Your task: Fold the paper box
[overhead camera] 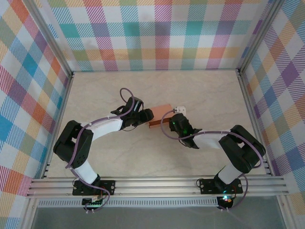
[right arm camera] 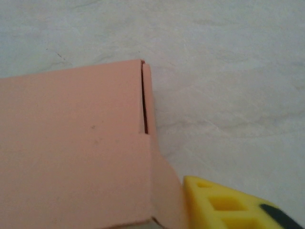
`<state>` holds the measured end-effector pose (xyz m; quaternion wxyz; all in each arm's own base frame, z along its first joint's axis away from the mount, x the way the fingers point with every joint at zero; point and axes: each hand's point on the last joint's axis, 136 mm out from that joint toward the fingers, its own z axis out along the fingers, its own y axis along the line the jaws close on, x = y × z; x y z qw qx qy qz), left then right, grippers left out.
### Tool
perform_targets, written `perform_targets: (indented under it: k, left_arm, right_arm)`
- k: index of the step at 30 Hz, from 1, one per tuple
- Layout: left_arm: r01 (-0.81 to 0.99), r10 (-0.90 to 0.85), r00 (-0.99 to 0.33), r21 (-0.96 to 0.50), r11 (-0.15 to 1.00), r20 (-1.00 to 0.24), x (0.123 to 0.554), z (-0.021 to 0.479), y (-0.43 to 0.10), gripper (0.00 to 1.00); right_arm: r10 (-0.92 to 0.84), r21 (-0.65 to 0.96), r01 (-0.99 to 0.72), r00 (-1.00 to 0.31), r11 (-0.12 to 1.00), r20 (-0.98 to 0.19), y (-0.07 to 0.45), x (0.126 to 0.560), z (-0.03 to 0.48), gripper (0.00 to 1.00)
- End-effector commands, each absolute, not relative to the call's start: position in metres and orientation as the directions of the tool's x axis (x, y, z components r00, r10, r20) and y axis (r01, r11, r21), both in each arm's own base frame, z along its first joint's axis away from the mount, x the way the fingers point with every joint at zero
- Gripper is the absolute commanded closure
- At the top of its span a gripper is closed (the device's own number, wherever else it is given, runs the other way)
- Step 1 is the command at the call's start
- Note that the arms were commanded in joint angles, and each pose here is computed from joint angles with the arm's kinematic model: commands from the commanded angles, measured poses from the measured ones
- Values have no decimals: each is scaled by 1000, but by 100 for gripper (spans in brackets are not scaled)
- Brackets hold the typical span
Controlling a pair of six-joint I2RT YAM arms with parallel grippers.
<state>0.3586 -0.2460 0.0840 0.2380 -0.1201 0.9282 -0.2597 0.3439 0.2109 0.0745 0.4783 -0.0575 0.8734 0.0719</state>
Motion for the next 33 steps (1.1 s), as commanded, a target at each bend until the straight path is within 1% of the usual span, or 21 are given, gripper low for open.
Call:
perform_targets:
  k: [1, 5, 11, 14, 17, 23, 24, 25, 28, 30, 33]
  left_arm:
    - [-109, -354, -857, -541, 834, -374, 360, 81, -245, 33]
    - [-112, -357, -856, -540, 834, -374, 361, 80, -244, 33]
    - [-110, -355, -857, -539, 835, -375, 363, 81, -246, 33]
    - [-109, -355, -856, -540, 834, -376, 364, 81, -246, 33]
    - [-108, -354, -855, -538, 836, -378, 364, 81, -246, 33]
    - [-108, -353, -855, -535, 838, -380, 364, 82, -244, 33]
    - [-107, -352, -855, -533, 839, -382, 364, 82, -244, 33]
    - [-106, -351, -854, -532, 840, -384, 364, 82, -244, 33]
    - [-103, -349, -853, -530, 842, -388, 364, 83, -243, 33]
    - [-103, -349, -851, -529, 842, -391, 364, 83, -242, 33]
    - [-96, -344, -850, -525, 846, -398, 364, 84, -242, 34]
  right_arm:
    - [-46, 76, -209, -521, 975, -852, 213, 337, 82, 52]
    - [-60, 84, -249, -520, 965, -852, 212, 326, 86, 40]
    - [-74, 97, -325, -475, 941, -877, 207, 307, 99, 32]
    - [-85, 94, -358, -455, 929, -886, 207, 301, 111, 29]
    - [-101, 77, -387, -418, 919, -903, 206, 297, 129, 28]
    - [-75, 58, -357, -347, 932, -935, 195, 301, 171, 28]
    - [-55, 77, -333, -369, 940, -928, 191, 305, 175, 28]
    - [-21, 111, -289, -417, 951, -908, 184, 310, 176, 28]
    - [59, 222, -243, -540, 944, -839, 183, 327, 178, 27]
    - [115, 302, -166, -675, 939, -729, 182, 341, 164, 26]
    - [161, 393, -81, -822, 916, -546, 189, 356, 136, 25]
